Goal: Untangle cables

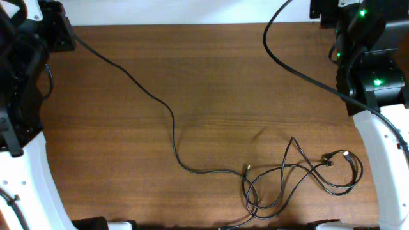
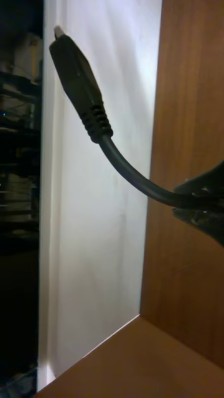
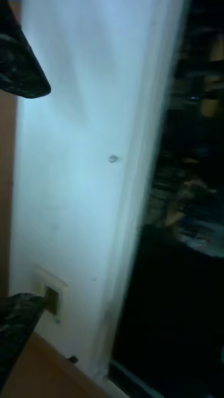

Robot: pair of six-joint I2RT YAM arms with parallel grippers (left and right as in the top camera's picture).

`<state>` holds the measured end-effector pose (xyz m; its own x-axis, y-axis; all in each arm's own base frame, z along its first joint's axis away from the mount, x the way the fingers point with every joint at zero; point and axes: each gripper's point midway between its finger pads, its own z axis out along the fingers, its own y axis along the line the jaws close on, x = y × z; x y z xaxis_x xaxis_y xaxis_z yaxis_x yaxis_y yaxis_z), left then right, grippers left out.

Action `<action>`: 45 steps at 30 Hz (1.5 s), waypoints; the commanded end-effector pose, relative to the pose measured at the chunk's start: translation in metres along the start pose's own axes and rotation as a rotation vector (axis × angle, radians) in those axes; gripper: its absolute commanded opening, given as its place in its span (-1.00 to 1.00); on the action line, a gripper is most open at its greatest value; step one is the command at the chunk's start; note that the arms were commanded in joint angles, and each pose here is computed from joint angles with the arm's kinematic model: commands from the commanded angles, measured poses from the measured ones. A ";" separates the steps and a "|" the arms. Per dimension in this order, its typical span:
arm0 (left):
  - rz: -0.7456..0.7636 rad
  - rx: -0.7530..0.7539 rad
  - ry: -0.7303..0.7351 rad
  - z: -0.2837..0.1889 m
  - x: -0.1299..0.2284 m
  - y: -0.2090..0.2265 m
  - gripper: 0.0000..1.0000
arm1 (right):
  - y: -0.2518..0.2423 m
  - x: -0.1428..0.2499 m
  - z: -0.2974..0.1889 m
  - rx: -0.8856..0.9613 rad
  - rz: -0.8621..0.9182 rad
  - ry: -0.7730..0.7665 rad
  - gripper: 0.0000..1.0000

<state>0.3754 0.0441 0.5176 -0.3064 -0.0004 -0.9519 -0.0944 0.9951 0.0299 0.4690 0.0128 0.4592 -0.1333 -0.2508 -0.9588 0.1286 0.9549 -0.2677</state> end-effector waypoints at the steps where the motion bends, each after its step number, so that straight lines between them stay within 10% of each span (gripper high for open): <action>1: 0.037 -0.004 -0.064 -0.016 -0.016 0.000 -1.00 | -0.009 0.005 -0.031 -0.005 -0.073 0.059 0.98; 4: 0.038 -0.003 -0.057 -0.016 -0.014 0.000 -1.00 | -0.012 0.000 -0.065 -0.044 -0.039 0.016 0.98; 15: 0.073 -0.031 -0.055 -0.025 -0.013 0.004 -1.00 | 0.018 0.208 -0.079 -0.012 0.033 0.470 0.98; 22: 0.073 -0.031 -0.062 -0.033 -0.014 0.004 -1.00 | 0.007 0.331 -0.138 0.396 0.539 0.835 0.97; 32: 0.072 -0.029 -0.047 -0.033 -0.010 0.004 -1.00 | 0.086 0.348 -0.179 0.270 1.065 1.176 0.98; 42: 0.072 -0.029 -0.043 -0.033 -0.009 0.004 -1.00 | 0.117 0.387 -0.221 0.251 0.899 1.307 1.00; 43: 0.072 -0.029 -0.042 -0.033 -0.009 0.004 -1.00 | 0.115 0.393 -0.223 0.262 0.889 1.313 0.92; 45: 0.072 -0.029 -0.040 -0.033 -0.008 0.004 -1.00 | 0.116 0.404 -0.223 0.266 0.886 1.306 -0.21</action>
<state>0.3550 0.0454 0.5256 -0.3006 0.0529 -0.9523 -0.1006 0.9911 0.0868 0.2148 0.0635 0.0739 -0.6274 0.7729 -0.0950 0.7518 0.6330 0.1846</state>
